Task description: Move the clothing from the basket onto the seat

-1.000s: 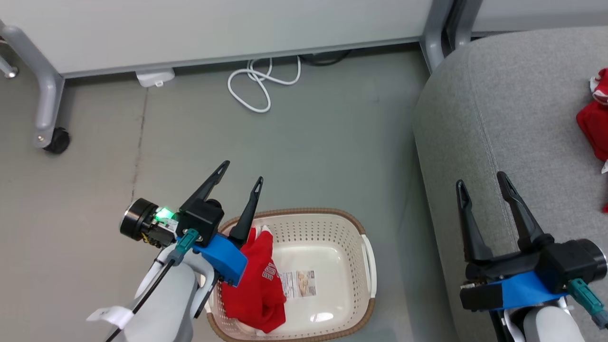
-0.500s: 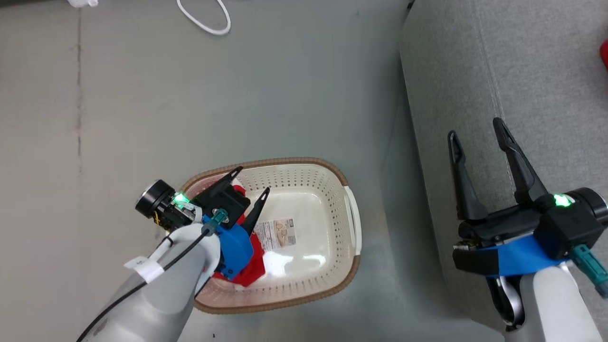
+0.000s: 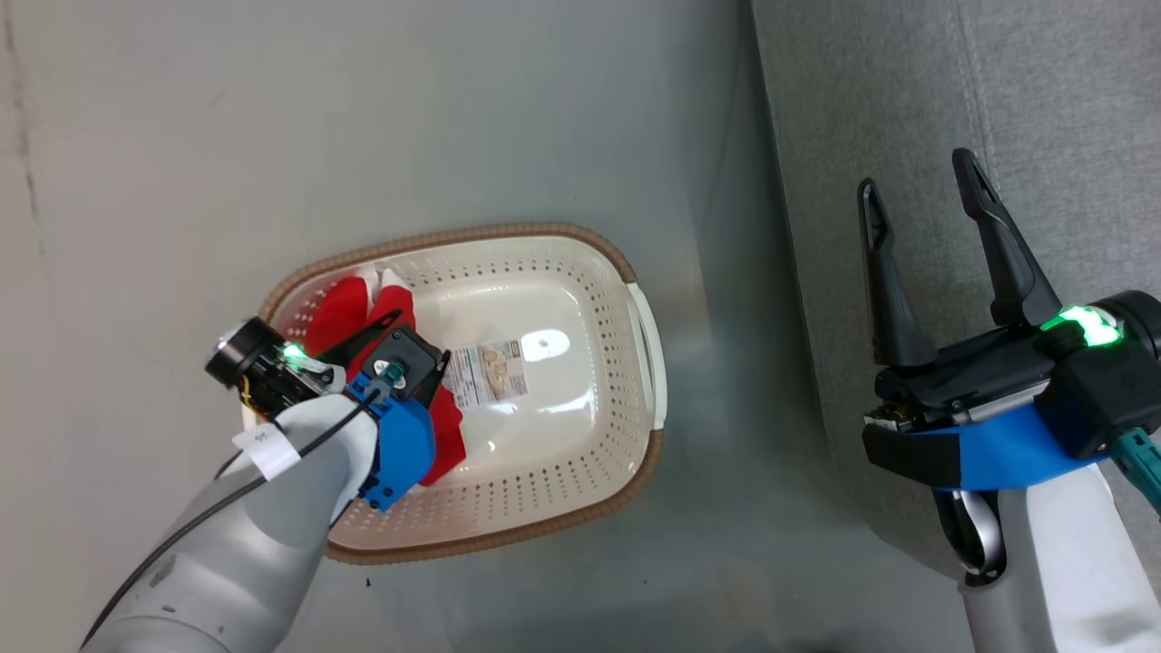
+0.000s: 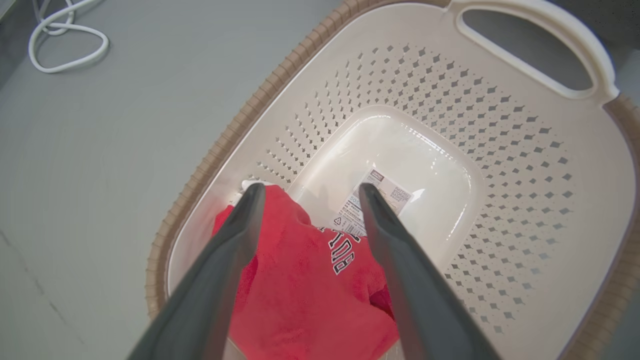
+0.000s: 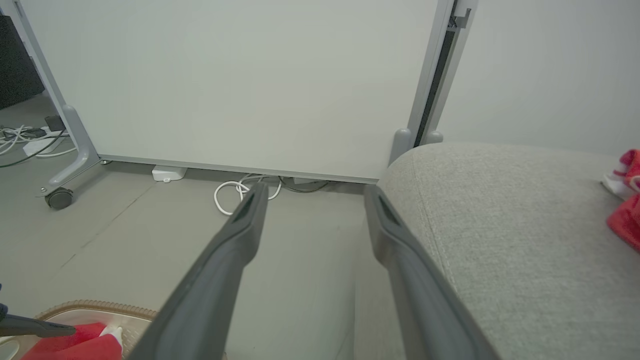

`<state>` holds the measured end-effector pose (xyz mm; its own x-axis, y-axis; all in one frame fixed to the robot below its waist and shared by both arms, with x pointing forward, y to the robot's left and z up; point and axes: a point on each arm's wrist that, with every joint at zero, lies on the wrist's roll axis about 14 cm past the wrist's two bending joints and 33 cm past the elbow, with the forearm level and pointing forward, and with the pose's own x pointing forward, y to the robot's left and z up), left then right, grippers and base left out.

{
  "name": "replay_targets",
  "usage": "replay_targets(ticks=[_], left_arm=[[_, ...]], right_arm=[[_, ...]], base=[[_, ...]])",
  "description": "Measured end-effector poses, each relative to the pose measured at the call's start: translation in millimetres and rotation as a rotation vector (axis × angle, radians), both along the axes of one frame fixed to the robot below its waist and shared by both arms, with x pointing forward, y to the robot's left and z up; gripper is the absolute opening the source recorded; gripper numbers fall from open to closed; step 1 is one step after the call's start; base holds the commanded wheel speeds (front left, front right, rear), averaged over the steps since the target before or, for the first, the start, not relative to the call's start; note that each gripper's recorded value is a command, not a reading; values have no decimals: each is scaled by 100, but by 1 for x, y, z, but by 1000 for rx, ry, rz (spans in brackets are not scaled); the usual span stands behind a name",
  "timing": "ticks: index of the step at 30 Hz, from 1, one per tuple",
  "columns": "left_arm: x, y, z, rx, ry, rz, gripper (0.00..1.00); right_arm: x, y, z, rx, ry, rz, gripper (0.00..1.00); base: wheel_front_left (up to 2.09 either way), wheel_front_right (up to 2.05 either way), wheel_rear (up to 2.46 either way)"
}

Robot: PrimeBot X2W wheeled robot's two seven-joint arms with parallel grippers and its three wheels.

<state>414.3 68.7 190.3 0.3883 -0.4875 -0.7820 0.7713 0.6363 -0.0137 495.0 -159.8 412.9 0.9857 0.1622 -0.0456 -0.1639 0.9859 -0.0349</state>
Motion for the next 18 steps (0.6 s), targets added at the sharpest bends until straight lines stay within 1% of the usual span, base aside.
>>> replay_targets(ticks=[5,10,18], left_arm=[[-3,12,-25,73,71,-10,100],[1,24,-43,134,101,-21,100],[-8,37,-69,234,176,-60,100]], right_arm=[[4,-2,-15,-5,25,-5,100],[5,-5,-32,-8,55,-13,100],[7,-6,-52,-14,88,-15,100]], base=[[0,0,0],[0,0,0],[0,0,0]])
